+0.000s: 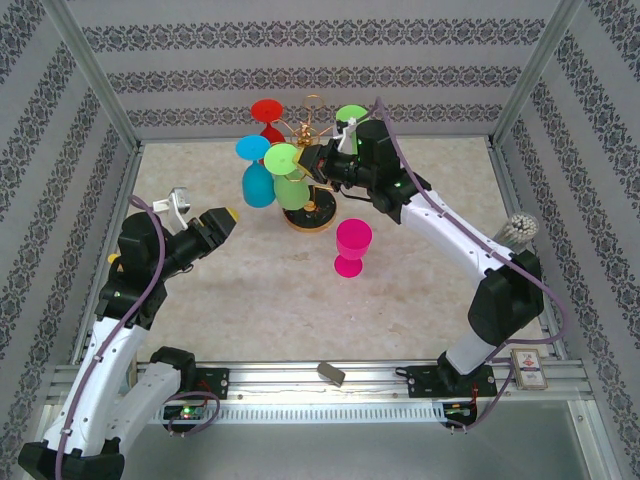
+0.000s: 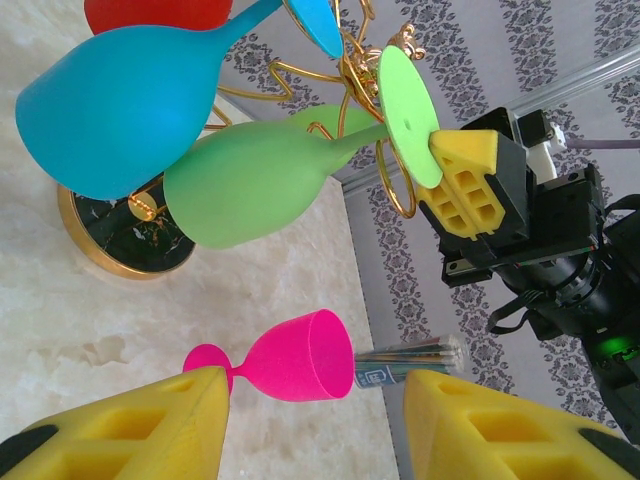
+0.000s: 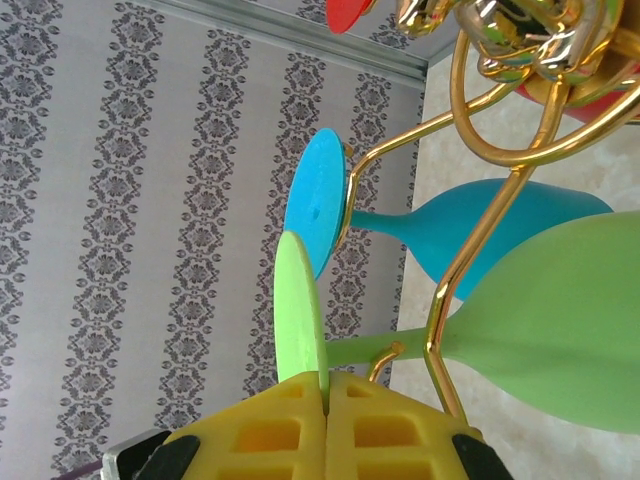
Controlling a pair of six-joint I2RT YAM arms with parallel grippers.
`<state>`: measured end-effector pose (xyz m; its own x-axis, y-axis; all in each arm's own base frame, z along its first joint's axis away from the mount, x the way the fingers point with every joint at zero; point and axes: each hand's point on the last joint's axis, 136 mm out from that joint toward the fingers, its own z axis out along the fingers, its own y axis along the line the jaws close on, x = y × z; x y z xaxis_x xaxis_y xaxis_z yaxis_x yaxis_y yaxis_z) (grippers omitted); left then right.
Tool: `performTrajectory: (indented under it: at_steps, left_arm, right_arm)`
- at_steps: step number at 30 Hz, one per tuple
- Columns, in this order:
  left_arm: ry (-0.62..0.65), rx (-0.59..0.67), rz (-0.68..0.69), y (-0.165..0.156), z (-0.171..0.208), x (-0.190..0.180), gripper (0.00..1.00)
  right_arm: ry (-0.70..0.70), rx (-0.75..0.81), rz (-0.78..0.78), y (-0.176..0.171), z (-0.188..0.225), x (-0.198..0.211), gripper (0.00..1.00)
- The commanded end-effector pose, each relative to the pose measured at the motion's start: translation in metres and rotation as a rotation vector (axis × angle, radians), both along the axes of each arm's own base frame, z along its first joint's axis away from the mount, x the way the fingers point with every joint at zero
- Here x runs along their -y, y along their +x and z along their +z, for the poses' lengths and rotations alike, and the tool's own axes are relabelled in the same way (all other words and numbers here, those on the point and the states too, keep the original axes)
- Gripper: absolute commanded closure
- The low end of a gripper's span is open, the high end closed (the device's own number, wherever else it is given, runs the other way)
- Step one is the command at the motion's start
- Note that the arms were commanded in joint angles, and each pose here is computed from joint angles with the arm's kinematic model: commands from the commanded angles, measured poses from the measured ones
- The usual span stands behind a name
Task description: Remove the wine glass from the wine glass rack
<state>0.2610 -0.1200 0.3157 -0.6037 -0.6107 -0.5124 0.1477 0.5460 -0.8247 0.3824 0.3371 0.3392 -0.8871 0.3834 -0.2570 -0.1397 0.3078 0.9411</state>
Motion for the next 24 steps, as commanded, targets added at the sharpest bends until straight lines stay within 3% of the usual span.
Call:
performTrajectory:
  at_steps: [1,24]
  left_arm:
    - [-0.004,0.003,0.021,-0.001,0.000,-0.005,0.50]
    - [0.001,0.002,0.030,0.000,0.000,-0.007,0.50]
  right_arm:
    - [-0.018,0.059,0.025,-0.013,0.021,-0.002,1.00]
    - [-0.039,0.090,0.064,-0.034,0.033,-0.001,1.00]
